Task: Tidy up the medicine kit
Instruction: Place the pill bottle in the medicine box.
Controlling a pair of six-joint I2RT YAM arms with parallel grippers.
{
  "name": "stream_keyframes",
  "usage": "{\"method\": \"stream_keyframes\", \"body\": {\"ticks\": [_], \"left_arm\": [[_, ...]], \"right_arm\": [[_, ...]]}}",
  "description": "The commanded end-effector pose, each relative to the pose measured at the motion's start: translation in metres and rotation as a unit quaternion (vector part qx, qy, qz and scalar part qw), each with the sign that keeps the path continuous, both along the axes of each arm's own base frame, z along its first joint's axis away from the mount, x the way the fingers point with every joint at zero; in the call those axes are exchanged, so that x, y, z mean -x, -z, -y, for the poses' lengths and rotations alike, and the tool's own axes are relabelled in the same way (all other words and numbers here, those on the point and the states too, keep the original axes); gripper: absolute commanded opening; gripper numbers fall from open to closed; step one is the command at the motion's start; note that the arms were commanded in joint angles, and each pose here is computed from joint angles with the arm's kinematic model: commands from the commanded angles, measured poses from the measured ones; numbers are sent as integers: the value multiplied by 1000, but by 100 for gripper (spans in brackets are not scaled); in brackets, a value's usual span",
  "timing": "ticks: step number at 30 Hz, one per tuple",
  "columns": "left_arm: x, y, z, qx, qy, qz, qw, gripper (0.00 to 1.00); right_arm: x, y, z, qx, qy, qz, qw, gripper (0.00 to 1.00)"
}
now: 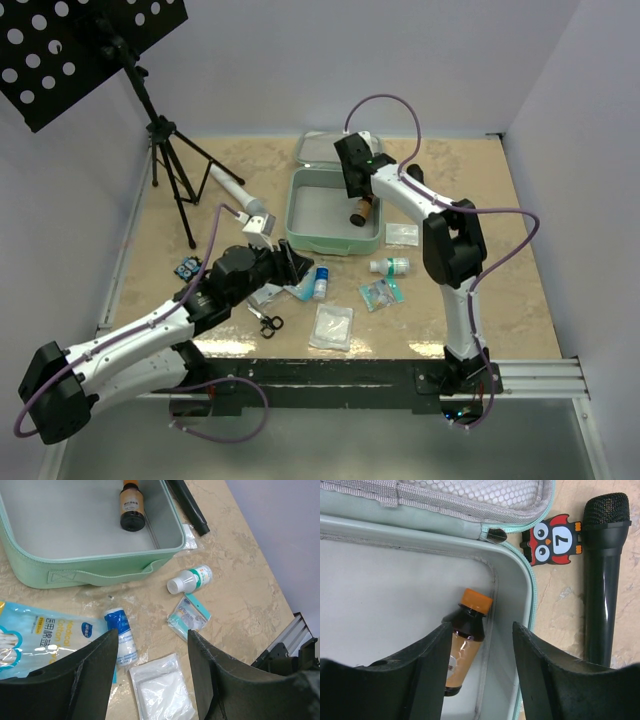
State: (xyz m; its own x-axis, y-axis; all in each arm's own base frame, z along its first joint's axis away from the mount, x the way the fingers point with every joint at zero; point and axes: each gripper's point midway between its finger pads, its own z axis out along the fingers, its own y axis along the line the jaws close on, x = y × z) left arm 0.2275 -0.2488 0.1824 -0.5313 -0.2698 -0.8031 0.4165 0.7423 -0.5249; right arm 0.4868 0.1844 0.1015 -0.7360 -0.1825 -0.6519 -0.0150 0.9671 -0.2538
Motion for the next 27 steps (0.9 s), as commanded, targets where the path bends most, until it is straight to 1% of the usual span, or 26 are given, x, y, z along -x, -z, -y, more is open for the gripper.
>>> {"method": "stream_keyframes", "body": {"ticks": [1,5,7,9,11,14,15,17,18,21,24,27], "left_arm": [[-2,0,2,1,5,7,1000,62],[-2,2,1,-3,3,5,1000,62],[-3,2,0,-3,-1,6,1000,62],[-4,2,1,-3,-1,7,1000,62],[-5,3,2,-5,0,6,1000,62],[-6,6,5,-6,4,2,1000,62],[-7,6,6,-7,5,1,1000,62],[-6,7,8,-6,8,-1,1000,62],[-6,7,9,-5,9,-1,1000,62],[-8,10,11,-5,10,-3,1000,62],[-7,13,15,-5,16,-9,1000,62],[-8,15,16,-8,18,-11,1000,62]], "right_arm": [[-10,-17,0,-8,10,30,999,56],[-11,-40,1,-25,22,63,997,54],[-8,-58,-11,-49,4,82,995,49],[3,-63,-33,-69,-31,84,994,43],[17,-55,-56,-77,-64,68,993,36],[40,-29,-78,-55,-96,36,993,25],[46,-23,-81,-53,-101,30,993,20],[53,-9,-82,-52,-107,16,993,13],[57,-1,-81,-50,-110,8,993,11],[57,14,-77,-39,-105,5,994,12],[48,13,-78,-39,-89,26,995,13],[38,24,-70,-14,-67,21,997,12]]}}
